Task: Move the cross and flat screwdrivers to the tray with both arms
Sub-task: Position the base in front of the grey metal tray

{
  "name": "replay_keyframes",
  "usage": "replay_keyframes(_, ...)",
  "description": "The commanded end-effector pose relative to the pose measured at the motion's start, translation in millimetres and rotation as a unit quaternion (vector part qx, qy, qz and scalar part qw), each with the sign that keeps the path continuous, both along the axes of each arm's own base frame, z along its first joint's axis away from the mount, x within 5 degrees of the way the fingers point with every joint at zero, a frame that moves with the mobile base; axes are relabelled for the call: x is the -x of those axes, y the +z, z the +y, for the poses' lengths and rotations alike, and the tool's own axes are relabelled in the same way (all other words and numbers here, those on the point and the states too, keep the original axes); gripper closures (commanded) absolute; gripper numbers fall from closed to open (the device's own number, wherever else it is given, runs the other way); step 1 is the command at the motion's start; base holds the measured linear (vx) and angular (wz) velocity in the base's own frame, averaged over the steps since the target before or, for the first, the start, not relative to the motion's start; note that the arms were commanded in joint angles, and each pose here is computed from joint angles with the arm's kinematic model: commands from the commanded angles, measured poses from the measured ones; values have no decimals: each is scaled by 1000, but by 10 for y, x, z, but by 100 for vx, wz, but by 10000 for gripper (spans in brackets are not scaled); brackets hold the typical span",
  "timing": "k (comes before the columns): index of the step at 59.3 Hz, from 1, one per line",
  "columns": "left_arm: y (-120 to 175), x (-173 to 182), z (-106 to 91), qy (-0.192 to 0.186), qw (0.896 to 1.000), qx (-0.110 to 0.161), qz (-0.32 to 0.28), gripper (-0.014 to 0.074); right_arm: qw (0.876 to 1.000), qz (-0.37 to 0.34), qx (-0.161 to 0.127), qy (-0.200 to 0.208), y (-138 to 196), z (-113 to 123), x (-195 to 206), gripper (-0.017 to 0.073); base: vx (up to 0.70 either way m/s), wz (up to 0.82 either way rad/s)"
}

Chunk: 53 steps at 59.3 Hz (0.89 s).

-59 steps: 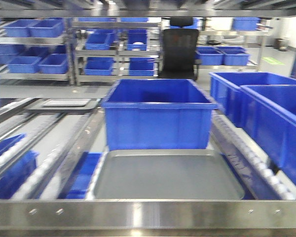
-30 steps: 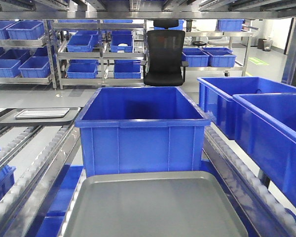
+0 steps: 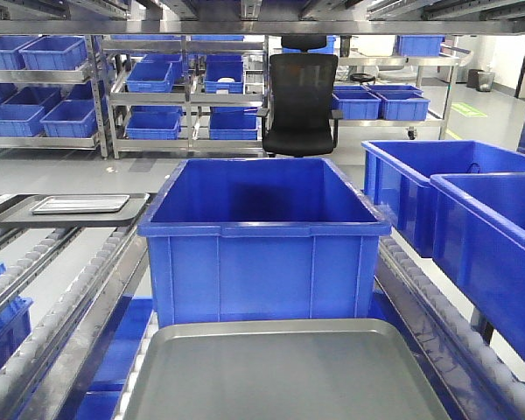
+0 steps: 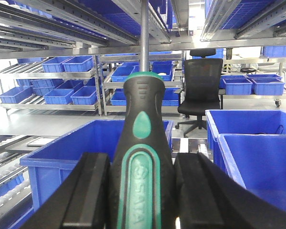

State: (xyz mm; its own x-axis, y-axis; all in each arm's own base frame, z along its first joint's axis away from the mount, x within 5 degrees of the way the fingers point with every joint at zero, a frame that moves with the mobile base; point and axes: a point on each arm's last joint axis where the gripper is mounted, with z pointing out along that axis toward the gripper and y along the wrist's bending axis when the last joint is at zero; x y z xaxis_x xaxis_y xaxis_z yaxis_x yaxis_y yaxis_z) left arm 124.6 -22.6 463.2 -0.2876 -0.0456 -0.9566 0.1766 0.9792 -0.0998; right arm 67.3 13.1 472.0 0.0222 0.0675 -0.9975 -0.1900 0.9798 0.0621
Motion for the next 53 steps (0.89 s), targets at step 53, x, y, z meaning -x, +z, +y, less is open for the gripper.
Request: replay_keyframes(53, 148, 11, -4, 0, 999, 14, -50, 591, 993, -118, -10, -6, 266, -17, 50, 567, 0, 0)
